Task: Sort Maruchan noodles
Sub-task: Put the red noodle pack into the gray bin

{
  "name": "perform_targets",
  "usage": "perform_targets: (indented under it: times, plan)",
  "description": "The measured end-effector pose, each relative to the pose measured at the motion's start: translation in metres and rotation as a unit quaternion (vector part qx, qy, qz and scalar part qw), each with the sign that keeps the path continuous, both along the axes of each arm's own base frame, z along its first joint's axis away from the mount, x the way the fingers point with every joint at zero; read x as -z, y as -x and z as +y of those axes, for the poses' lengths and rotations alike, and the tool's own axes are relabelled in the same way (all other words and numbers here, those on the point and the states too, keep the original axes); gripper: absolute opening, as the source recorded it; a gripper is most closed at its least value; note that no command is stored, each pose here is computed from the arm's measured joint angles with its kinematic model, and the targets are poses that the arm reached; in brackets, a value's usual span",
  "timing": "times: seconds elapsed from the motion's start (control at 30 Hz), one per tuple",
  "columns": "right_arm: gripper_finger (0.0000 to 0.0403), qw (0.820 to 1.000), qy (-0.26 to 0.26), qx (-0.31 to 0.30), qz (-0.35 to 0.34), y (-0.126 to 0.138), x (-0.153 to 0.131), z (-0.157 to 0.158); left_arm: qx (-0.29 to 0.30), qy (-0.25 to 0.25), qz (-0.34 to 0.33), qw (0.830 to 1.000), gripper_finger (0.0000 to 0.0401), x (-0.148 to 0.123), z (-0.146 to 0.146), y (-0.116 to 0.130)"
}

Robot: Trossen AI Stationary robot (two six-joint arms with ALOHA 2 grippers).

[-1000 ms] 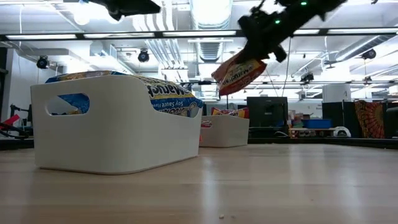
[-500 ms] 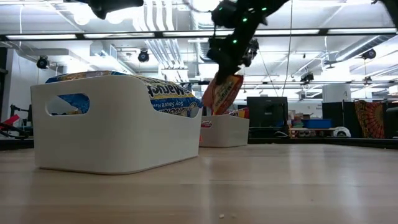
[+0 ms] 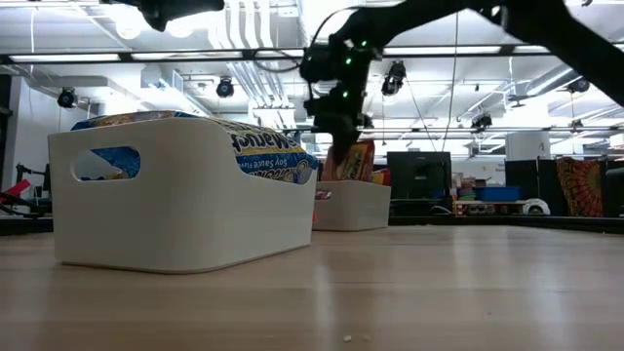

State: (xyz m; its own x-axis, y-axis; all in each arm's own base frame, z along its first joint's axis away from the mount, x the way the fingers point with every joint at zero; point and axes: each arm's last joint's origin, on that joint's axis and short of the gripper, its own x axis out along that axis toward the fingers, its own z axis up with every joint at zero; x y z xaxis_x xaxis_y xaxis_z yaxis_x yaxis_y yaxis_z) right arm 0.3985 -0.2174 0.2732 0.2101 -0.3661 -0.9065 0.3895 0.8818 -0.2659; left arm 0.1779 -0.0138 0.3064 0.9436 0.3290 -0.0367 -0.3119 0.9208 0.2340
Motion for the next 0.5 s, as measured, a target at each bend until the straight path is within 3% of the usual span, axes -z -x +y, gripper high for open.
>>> perform_targets:
  times: [0.3,0.5]
  plan:
    - [0.0018,0.998,-0.019,-0.021,0.06,-0.015,0.045,-0.008,0.0,-0.001,0.007,1.0,0.0,0.002,-0.001,-0.003]
    - [0.0025,0.997,-0.021,-0.019,0.069,-0.017,0.054,-0.01,0.0,-0.003,0.011,1.0,0.0,0.004,-0.001,-0.004]
